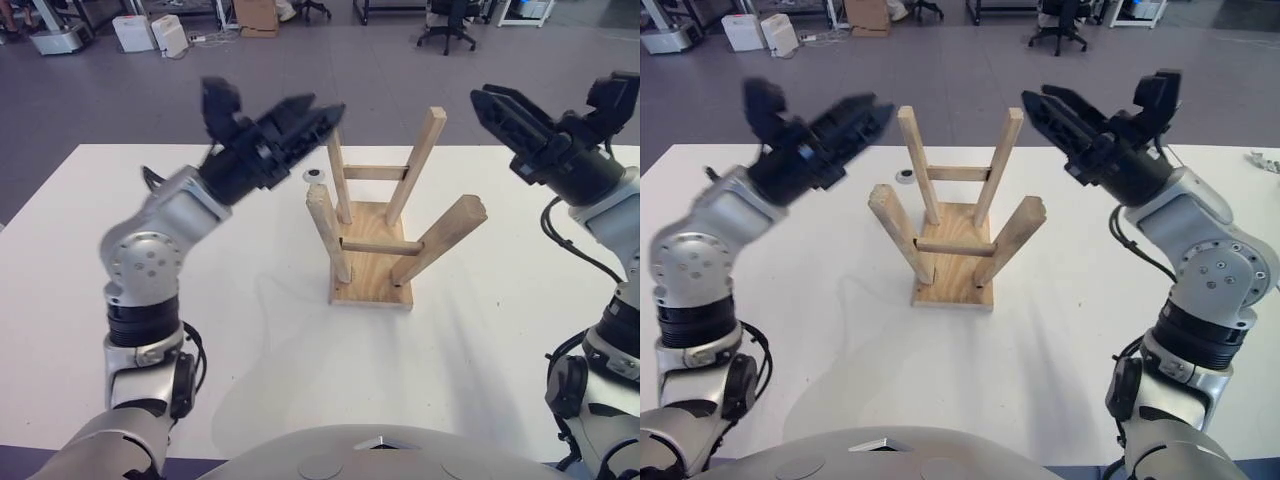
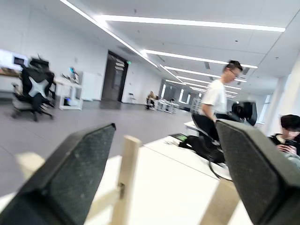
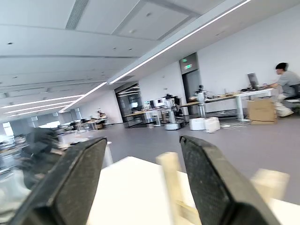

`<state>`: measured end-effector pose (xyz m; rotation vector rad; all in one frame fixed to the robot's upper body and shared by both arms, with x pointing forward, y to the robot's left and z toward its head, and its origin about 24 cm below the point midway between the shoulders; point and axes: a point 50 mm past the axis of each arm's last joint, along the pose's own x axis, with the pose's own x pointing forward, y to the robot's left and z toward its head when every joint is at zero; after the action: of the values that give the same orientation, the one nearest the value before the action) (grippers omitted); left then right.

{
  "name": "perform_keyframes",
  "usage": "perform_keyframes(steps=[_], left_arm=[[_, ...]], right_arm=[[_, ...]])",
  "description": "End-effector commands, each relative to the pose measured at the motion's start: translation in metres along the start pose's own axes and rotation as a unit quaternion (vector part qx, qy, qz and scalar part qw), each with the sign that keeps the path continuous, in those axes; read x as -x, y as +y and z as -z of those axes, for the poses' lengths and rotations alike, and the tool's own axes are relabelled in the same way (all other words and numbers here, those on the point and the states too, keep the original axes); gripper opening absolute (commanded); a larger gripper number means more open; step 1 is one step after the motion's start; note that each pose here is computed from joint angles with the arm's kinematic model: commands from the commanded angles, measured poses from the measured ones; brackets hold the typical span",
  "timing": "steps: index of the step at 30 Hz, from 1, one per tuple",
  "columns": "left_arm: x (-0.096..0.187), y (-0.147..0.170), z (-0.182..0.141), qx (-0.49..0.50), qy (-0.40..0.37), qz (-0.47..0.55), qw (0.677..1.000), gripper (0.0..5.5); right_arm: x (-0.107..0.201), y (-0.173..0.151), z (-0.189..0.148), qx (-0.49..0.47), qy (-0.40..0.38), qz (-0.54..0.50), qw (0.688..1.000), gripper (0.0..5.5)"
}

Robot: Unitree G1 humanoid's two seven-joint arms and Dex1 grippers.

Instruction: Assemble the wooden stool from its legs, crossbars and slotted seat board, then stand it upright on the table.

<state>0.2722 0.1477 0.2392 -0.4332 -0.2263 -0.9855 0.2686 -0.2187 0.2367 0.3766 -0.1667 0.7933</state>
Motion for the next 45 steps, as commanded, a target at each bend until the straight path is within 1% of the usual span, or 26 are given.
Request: perform_keyframes(steps=[1, 2, 4, 5, 7, 8, 10, 12, 14, 17, 18, 20, 22, 24, 25, 27, 29, 30, 32, 34, 36, 38, 40, 42, 43, 45], left_arm=[[0.041, 0.03, -0.004, -0.013, 0.026, -0.099, 0.995, 3.94], [0.051, 0.035, 0.001, -0.016, 0.04, -0.12, 0.992, 3.94], [0.077, 0.048, 0.02, -0.026, 0.101, -0.171, 0.98, 3.94], [0.092, 0.053, 0.03, -0.038, 0.141, -0.195, 0.97, 3.94], [0.129, 0.056, 0.051, -0.068, 0.237, -0.23, 0.941, 3.94], [0.143, 0.053, 0.057, -0.076, 0.272, -0.234, 0.93, 3.94], [0.161, 0.047, 0.068, -0.095, 0.335, -0.225, 0.91, 3.94], [0.174, 0.037, 0.081, -0.114, 0.401, -0.195, 0.888, 3.94], [0.176, 0.022, 0.092, -0.12, 0.442, -0.146, 0.877, 3.94], [0.171, 0.007, 0.106, -0.128, 0.475, -0.095, 0.866, 3.94], [0.168, 0.004, 0.112, -0.134, 0.483, -0.082, 0.862, 3.94], [0.16, 0.001, 0.124, -0.14, 0.488, -0.06, 0.859, 3.94], [0.155, -0.001, 0.139, -0.15, 0.5, -0.046, 0.852, 3.94], [0.154, -0.004, 0.153, -0.159, 0.523, -0.029, 0.836, 3.94], [0.154, -0.005, 0.158, -0.163, 0.533, -0.025, 0.83, 3.94], [0.151, 0.001, 0.166, -0.176, 0.543, -0.031, 0.82, 3.94], [0.14, 0.014, 0.174, -0.199, 0.537, -0.056, 0.818, 3.94], [0.133, 0.022, 0.177, -0.206, 0.525, -0.079, 0.822, 3.94], [0.118, 0.051, 0.182, -0.218, 0.48, -0.184, 0.83, 3.94], [0.112, 0.065, 0.182, -0.23, 0.447, -0.252, 0.827, 3.94], [0.114, 0.067, 0.18, -0.231, 0.423, -0.278, 0.831, 3.94], [0.125, 0.064, 0.173, -0.235, 0.411, -0.299, 0.829, 3.94], [0.144, 0.056, 0.163, -0.241, 0.412, -0.319, 0.818, 3.94], [0.163, 0.041, 0.157, -0.241, 0.426, -0.327, 0.808, 3.94], [0.167, 0.029, 0.158, -0.232, 0.436, -0.317, 0.81, 3.94], [0.166, 0.003, 0.164, -0.207, 0.451, -0.278, 0.822, 3.94]], right_arm=[[0.0, -0.029, 0.066, 0.001, 0.144, 0.047, 0.989, 2.9], [0.002, -0.031, 0.085, 0.003, 0.176, 0.041, 0.983, 2.9], [0.005, -0.022, 0.12, 0.003, 0.24, -0.01, 0.971, 2.9], [0.008, -0.008, 0.131, -0.01, 0.256, -0.056, 0.965, 2.9], [0.011, 0.035, 0.147, -0.038, 0.276, -0.158, 0.947, 2.9], [0.012, 0.049, 0.153, -0.033, 0.282, -0.177, 0.942, 2.9], [0.019, 0.055, 0.156, 0.0, 0.295, -0.155, 0.943, 2.9], [0.038, 0.049, 0.146, 0.015, 0.308, -0.113, 0.945, 2.9], [0.074, 0.04, 0.132, 0.017, 0.346, -0.081, 0.935, 2.9], [0.112, 0.031, 0.12, 0.007, 0.409, -0.068, 0.91, 2.9], [0.119, 0.025, 0.119, 0.008, 0.423, -0.064, 0.904, 2.9], [0.122, 0.004, 0.122, 0.023, 0.428, -0.032, 0.903, 2.9], [0.109, -0.039, 0.133, 0.072, 0.408, 0.06, 0.908, 2.9], [0.09, -0.07, 0.151, 0.095, 0.408, 0.109, 0.901, 2.9], [0.082, -0.078, 0.161, 0.1, 0.411, 0.115, 0.899, 2.9], [0.072, -0.084, 0.179, 0.119, 0.43, 0.096, 0.89, 2.9], [0.078, -0.078, 0.193, 0.111, 0.452, 0.052, 0.884, 2.9], [0.084, -0.074, 0.195, 0.098, 0.454, 0.035, 0.885, 2.9], [0.09, -0.065, 0.196, 0.082, 0.444, 0.016, 0.892, 2.9], [0.085, -0.056, 0.197, 0.089, 0.435, 0.007, 0.896, 2.9], [0.077, -0.051, 0.195, 0.115, 0.417, 0.029, 0.901, 2.9], [0.075, -0.058, 0.186, 0.158, 0.399, 0.096, 0.898, 2.9], [0.087, -0.057, 0.175, 0.172, 0.386, 0.15, 0.894, 2.9], [0.106, -0.042, 0.169, 0.168, 0.388, 0.17, 0.89, 2.9], [0.114, -0.03, 0.17, 0.157, 0.391, 0.174, 0.89, 2.9], [0.125, -0.003, 0.175, 0.133, 0.401, 0.171, 0.89, 2.9]])
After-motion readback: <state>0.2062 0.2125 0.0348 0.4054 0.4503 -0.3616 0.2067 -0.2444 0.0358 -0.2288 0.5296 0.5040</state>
